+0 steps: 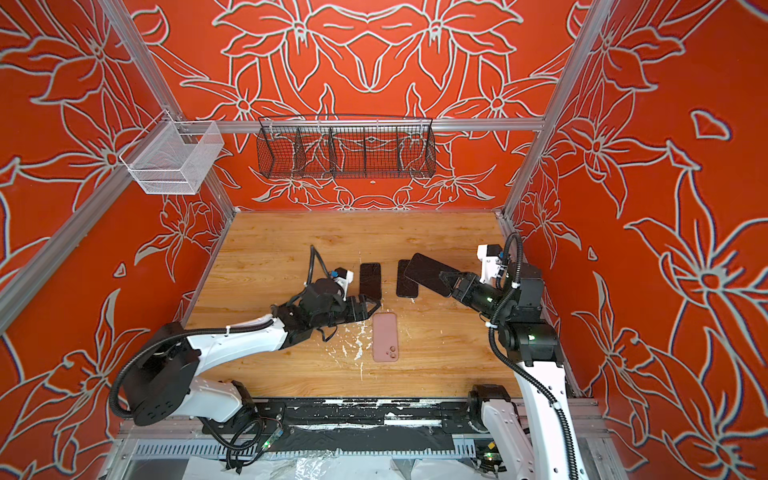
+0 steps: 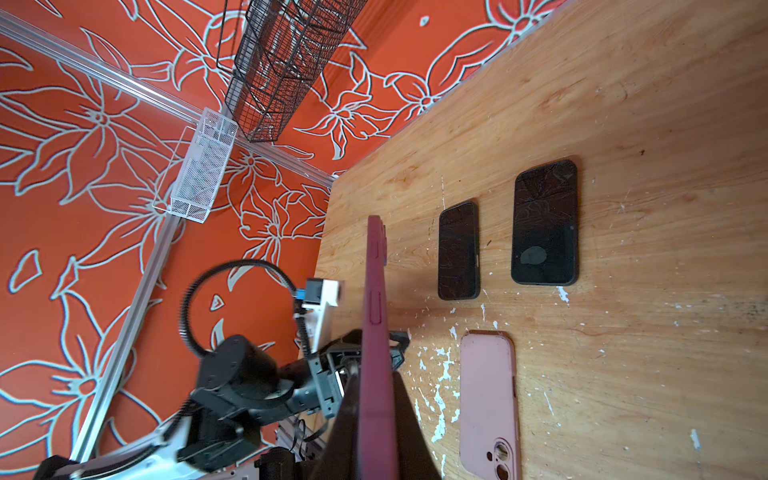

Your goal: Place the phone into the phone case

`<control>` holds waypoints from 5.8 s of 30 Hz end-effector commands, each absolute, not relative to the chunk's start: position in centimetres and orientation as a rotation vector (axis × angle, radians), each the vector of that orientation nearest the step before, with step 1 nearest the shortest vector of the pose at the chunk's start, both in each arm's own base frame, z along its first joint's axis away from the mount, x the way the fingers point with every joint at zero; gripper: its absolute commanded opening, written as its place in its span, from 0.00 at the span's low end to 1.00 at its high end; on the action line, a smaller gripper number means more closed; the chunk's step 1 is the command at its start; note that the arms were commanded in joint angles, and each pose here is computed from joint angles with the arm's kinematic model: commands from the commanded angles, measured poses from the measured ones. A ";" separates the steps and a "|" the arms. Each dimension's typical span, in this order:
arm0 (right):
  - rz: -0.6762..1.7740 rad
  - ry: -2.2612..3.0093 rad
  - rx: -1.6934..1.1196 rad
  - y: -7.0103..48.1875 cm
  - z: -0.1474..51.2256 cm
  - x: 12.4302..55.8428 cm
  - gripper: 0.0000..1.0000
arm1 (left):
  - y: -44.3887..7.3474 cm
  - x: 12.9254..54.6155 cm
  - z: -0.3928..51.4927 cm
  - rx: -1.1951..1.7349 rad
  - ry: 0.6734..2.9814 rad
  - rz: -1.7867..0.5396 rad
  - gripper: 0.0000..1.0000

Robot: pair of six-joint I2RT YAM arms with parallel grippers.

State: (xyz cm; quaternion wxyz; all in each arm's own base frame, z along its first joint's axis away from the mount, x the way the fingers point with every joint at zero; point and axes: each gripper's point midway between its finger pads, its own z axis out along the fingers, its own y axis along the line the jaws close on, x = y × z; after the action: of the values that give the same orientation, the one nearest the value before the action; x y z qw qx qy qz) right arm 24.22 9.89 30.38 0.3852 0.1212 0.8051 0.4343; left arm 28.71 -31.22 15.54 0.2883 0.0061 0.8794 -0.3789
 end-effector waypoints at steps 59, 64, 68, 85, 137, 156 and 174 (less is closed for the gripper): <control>0.766 1.983 0.271 6.6 31.6 21.3 0.00 | -32.3 21.2 1.5 0.174 3.132 0.064 0.69; 0.761 1.988 0.273 6.5 31.5 21.5 0.00 | -31.5 21.6 2.0 0.146 3.107 0.066 0.65; 0.741 1.999 0.271 6.3 31.5 21.5 0.00 | -32.0 22.3 3.3 0.174 3.067 -0.069 0.64; 0.705 2.008 0.302 5.7 33.0 22.3 0.00 | -35.0 23.1 13.1 0.529 2.679 -1.347 0.72; 0.700 2.057 0.307 5.9 32.9 20.1 0.00 | -31.8 18.5 10.6 1.508 2.153 0.064 0.95; 0.656 2.060 0.300 5.5 32.7 19.6 0.00 | -34.7 17.4 5.4 1.962 1.720 0.041 0.99; 0.632 2.067 0.310 5.1 32.4 20.0 0.00 | -36.6 18.2 2.1 2.029 1.727 0.078 0.78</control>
State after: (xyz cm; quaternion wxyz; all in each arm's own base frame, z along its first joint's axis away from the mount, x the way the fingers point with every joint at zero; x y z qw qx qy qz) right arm 19.67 5.43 31.31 0.4354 0.1367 0.8494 0.2652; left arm 19.27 -37.21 4.12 0.2772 0.7266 0.6276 0.0361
